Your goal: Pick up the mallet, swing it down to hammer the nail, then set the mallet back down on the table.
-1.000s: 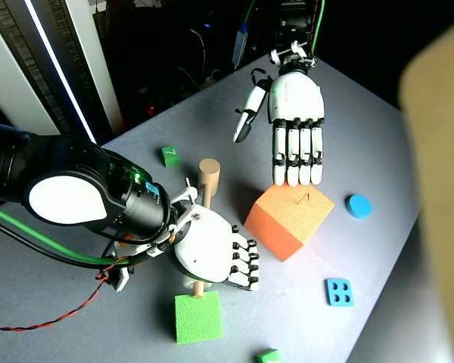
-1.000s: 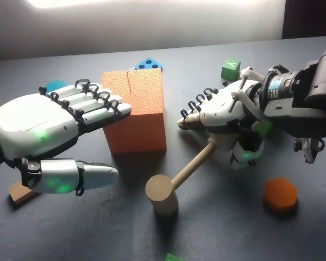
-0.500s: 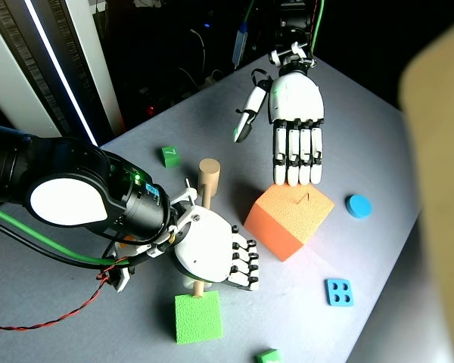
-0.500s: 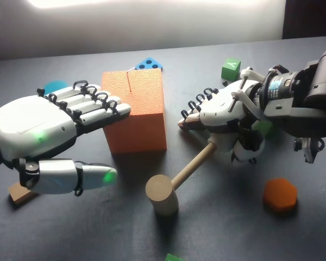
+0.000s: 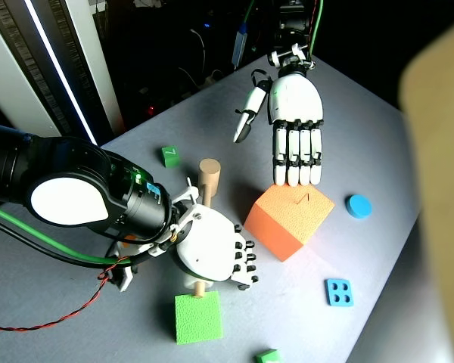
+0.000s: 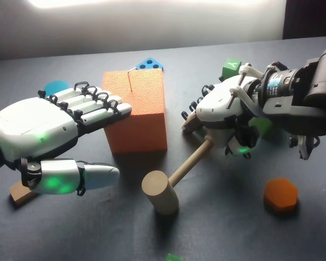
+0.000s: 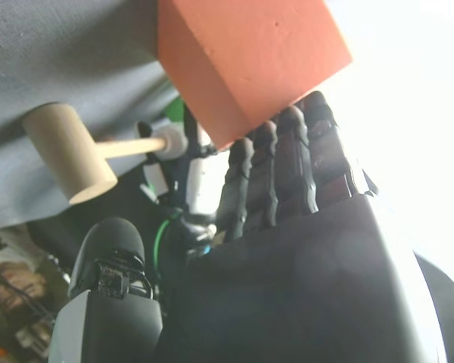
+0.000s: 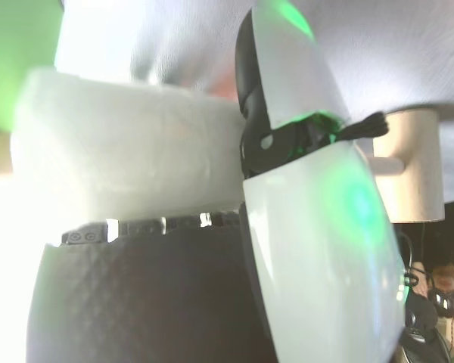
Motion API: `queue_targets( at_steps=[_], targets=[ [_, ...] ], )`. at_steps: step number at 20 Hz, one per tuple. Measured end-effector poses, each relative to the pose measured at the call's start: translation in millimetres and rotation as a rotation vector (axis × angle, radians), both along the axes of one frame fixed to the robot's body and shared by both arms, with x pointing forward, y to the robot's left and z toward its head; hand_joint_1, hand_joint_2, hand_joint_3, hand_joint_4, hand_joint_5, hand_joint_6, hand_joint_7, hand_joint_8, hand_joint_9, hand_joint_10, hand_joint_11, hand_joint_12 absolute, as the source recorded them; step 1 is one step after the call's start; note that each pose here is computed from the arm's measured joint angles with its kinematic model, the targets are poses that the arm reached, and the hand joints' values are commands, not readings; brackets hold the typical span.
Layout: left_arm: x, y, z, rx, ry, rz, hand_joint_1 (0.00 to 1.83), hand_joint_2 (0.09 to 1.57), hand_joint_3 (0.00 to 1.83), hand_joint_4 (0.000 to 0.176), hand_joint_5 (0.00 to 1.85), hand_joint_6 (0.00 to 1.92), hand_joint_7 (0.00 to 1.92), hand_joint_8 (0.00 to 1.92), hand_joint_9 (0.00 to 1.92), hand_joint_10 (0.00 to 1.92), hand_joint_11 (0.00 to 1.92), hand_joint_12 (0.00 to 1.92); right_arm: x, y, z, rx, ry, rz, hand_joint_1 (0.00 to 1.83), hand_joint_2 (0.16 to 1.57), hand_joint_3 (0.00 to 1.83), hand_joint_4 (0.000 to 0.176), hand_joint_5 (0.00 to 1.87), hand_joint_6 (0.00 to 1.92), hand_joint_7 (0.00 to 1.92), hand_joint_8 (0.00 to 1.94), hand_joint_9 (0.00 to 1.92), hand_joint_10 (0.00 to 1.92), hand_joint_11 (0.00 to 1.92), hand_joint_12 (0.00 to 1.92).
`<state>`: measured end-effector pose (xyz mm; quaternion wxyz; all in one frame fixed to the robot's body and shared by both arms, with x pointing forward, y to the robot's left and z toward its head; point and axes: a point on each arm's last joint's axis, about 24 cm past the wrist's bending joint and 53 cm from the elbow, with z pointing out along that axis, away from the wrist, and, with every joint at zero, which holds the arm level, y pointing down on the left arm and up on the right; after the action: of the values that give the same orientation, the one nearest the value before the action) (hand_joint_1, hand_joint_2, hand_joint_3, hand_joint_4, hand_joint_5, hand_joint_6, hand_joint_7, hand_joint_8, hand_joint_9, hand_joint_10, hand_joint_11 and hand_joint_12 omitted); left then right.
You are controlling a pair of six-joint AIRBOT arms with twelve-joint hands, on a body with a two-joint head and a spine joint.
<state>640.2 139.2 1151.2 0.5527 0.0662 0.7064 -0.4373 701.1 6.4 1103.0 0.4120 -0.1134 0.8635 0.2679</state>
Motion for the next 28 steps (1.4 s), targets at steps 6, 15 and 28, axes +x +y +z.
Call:
queue_targets(
  at_steps=[6, 15, 28],
  targets=[
    [0, 0.1, -1, 0.002, 0.002, 0.001, 0.0, 1.22, 0.0, 0.0, 0.09, 0.0, 0.11, 0.0, 0.1, 0.0, 0.0, 0.18, 1, 4, 7, 0.024, -0.019, 0.01, 1.45, 1.15, 0.0, 0.0, 0.85, 0.06, 0.81, 1.18, 0.79, 1.18, 0.45, 1.31],
    [0, -0.1, 0, -0.001, -0.001, -0.001, 0.0, 1.22, 0.0, 0.0, 0.1, 0.0, 0.11, 0.0, 0.1, 0.0, 0.0, 0.17, -12, -7, -4, -0.021, 0.019, 0.007, 1.18, 1.22, 0.0, 0.007, 0.73, 1.36, 0.83, 1.31, 0.61, 1.54, 0.52, 1.8],
    [0, -0.2, 1, -0.004, -0.004, -0.001, 0.0, 1.22, 0.0, 0.0, 0.14, 0.0, 0.17, 0.0, 0.15, 0.0, 0.0, 0.26, -24, -8, 5, -0.012, 0.013, 0.027, 1.37, 1.21, 0.0, 0.0, 1.0, 1.92, 1.3, 1.94, 1.48, 1.92, 1.49, 1.92]
  ],
)
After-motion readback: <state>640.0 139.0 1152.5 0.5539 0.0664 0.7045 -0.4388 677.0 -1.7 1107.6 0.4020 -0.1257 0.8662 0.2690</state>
